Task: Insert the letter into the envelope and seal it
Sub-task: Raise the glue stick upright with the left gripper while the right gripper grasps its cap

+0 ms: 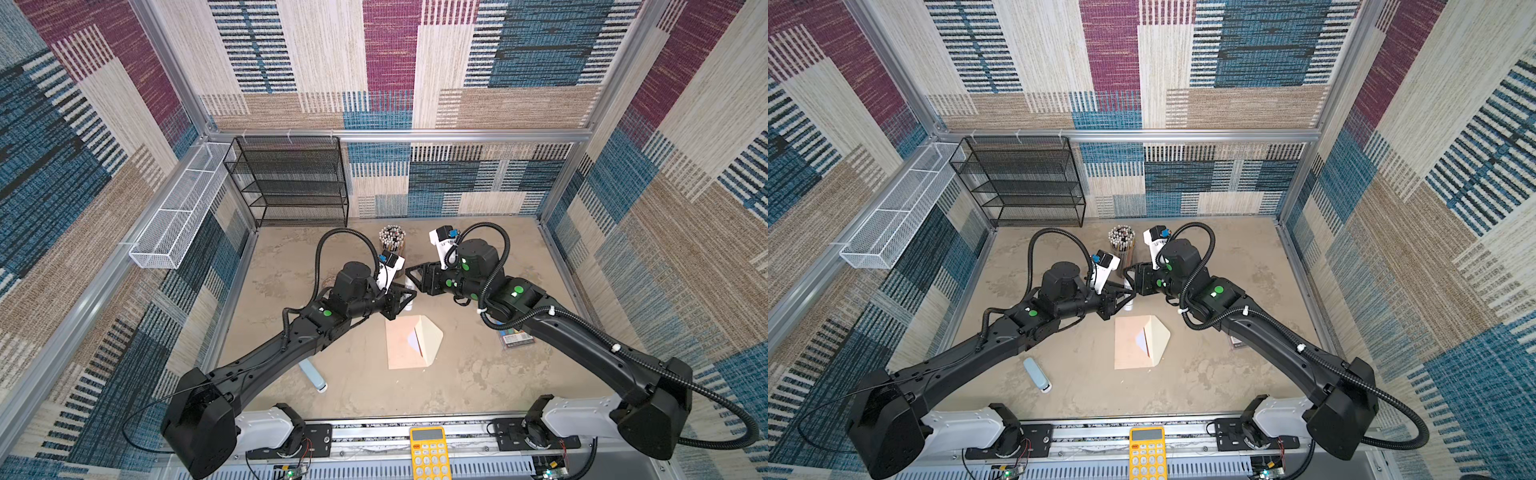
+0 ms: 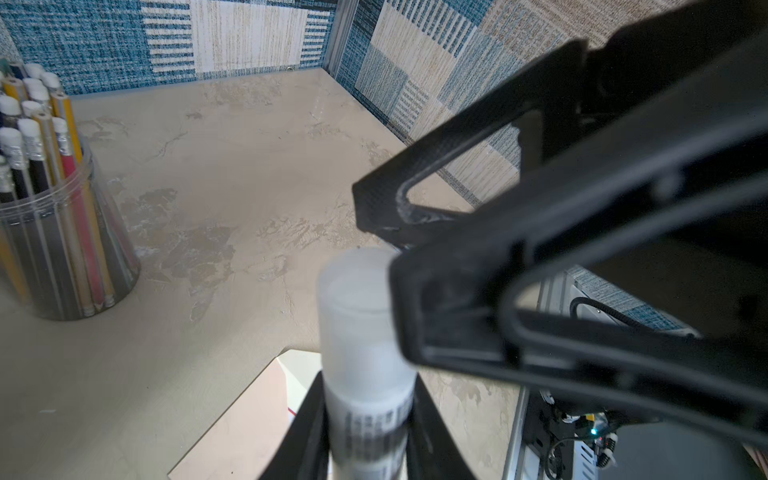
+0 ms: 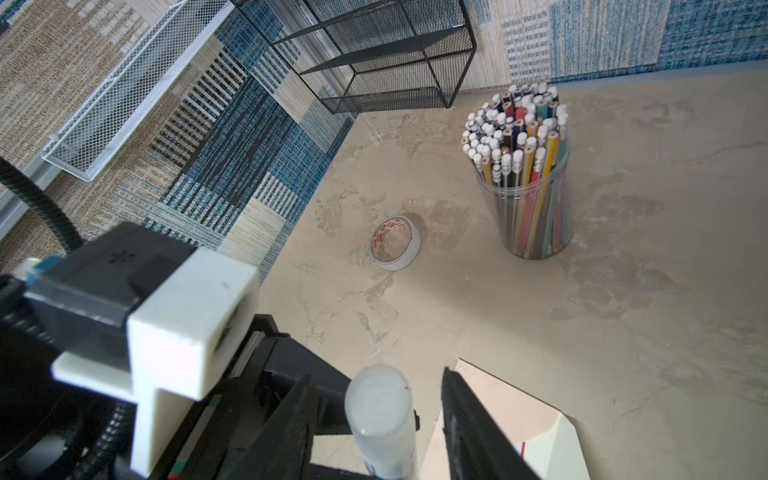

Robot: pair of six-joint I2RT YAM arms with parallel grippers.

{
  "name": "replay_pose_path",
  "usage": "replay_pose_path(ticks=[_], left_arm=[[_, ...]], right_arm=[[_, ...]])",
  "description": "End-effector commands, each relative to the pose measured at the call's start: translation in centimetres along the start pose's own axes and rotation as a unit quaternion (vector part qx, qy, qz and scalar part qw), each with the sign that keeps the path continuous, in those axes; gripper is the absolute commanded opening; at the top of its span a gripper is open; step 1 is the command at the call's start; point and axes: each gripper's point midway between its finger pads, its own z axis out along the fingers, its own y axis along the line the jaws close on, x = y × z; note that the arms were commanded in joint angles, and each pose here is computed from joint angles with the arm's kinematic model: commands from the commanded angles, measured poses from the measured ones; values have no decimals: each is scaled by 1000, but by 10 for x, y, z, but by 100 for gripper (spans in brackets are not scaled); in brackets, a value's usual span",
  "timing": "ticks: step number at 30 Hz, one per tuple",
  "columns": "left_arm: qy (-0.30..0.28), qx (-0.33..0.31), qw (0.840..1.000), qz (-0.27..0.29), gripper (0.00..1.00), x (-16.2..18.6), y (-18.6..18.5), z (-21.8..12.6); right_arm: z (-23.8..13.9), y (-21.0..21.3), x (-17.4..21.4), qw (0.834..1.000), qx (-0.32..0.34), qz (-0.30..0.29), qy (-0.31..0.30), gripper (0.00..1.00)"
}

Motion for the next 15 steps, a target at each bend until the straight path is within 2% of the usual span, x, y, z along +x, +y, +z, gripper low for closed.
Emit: replay_pose_path(ticks=[1, 4, 12, 15], left_arm=[[-18, 11, 1000, 22, 26, -9, -4, 1], [-16, 12, 1000, 23, 26, -8, -5, 1], [-10, 14, 1000, 22, 24, -4, -4, 3], [-12, 14, 1000, 23, 24, -5, -5, 3]], right_arm=[[3, 3, -1, 1000, -5, -1, 4, 52], [8, 1, 0, 1000, -1, -1, 9, 51], [9, 3, -3, 1000, -3, -5, 6, 38], [12, 1, 1, 1000, -1, -2, 15, 39]])
